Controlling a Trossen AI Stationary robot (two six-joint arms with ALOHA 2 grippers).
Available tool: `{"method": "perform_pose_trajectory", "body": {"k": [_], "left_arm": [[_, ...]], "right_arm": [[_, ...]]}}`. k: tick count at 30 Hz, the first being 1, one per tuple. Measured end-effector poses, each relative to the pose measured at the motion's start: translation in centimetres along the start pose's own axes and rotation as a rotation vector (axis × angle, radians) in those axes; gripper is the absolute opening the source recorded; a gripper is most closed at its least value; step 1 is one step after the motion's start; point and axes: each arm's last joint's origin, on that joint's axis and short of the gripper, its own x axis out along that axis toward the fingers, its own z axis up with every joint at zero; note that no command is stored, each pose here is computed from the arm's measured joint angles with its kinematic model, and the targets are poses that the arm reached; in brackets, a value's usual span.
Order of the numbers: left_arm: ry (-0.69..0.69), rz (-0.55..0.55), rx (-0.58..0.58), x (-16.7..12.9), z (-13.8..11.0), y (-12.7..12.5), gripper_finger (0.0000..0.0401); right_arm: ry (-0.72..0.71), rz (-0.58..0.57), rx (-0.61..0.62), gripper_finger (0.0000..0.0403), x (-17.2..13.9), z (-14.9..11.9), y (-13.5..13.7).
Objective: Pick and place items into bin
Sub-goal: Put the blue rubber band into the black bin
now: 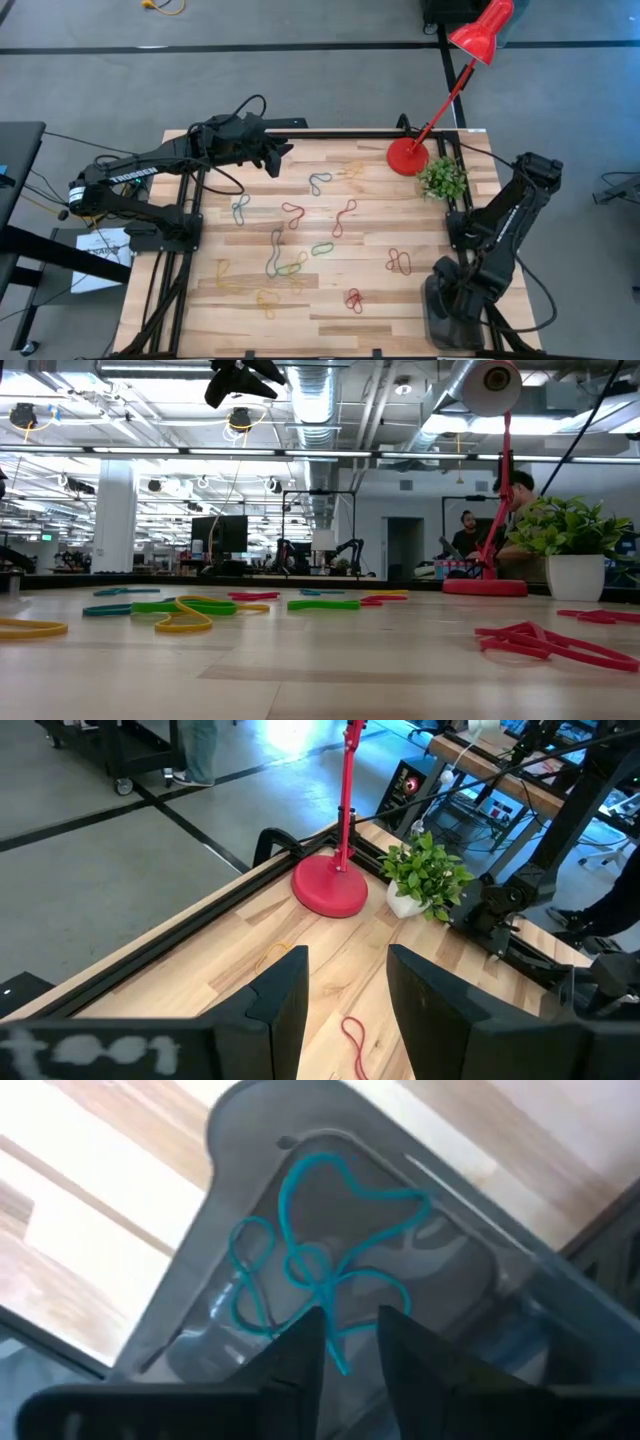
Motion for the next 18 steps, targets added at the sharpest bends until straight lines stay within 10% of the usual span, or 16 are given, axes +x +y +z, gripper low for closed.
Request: {"method": "perform_pose_trajectory", "body": {"k": [18], "left_arm": [[0.0,0.0,0.0,0.0,0.0,0.0,0.0127]], "right_arm": [[0.222,0.254,-0.026,0.016,-4.0,1.4,3.3]]}}
